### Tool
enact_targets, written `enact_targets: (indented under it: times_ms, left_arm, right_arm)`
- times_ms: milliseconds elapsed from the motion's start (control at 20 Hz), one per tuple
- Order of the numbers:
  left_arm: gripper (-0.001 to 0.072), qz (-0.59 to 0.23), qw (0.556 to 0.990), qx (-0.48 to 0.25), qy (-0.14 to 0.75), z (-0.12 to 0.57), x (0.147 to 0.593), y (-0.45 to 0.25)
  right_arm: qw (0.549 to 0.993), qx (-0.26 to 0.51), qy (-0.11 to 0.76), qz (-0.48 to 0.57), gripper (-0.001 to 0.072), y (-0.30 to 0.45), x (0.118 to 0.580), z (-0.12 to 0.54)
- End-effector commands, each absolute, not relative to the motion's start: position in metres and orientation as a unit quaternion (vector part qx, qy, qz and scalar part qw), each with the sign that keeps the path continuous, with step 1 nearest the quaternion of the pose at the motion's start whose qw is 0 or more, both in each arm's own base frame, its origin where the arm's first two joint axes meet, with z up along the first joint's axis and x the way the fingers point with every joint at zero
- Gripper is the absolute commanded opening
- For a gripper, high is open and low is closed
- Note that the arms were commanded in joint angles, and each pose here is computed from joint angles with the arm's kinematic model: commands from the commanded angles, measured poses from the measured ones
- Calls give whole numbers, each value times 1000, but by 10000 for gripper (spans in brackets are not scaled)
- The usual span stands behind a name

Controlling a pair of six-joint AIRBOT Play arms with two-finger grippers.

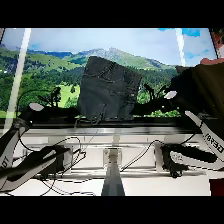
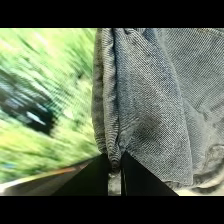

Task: Fold the clothes and pants, and hang the long-sleeved shirts on hangers.

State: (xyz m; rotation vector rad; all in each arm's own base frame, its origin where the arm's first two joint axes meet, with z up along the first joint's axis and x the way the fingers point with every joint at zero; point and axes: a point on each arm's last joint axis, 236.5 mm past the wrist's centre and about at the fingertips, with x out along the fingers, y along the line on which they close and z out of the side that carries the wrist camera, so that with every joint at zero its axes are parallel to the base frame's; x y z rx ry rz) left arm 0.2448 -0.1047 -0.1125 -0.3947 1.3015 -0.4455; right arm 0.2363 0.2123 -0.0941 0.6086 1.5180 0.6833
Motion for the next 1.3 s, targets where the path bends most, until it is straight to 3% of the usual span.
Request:
enact_targets:
  times_ms: [0,150,400,550,700,850,950,1050,1250]
  left_arm:
    - [57,-242,760,-189,573,-76,268,-117]
    - [55,-274,781,-181,531,-29,292,-125]
    - [55,-227,925,-109,284,165,352,-81]
    - [55,-151,984,-52,75,309,321,-46]
    - [55,-106,994,-7,-36,372,255,-42]
    - [54,-55,997,-3,-58,381,202,-36]
    - [54,-20,999,-26,11,345,188,-25]
    - [54,-11,992,-38,120,281,196,-18]
    - [54,-23,967,-132,216,167,253,-12]
  right_arm:
    - [632,290,626,352,39,233,253,-53]
    - [678,260,559,400,39,241,289,9]
    - [775,210,380,459,39,248,332,180]
    - [792,221,280,496,39,251,309,287]
    - [777,268,236,519,39,250,266,353]
    - [761,270,240,539,39,255,215,372]
    - [758,264,273,531,39,264,198,354]
    - [761,283,328,482,39,272,208,312]
    - [788,361,371,333,39,267,277,211]
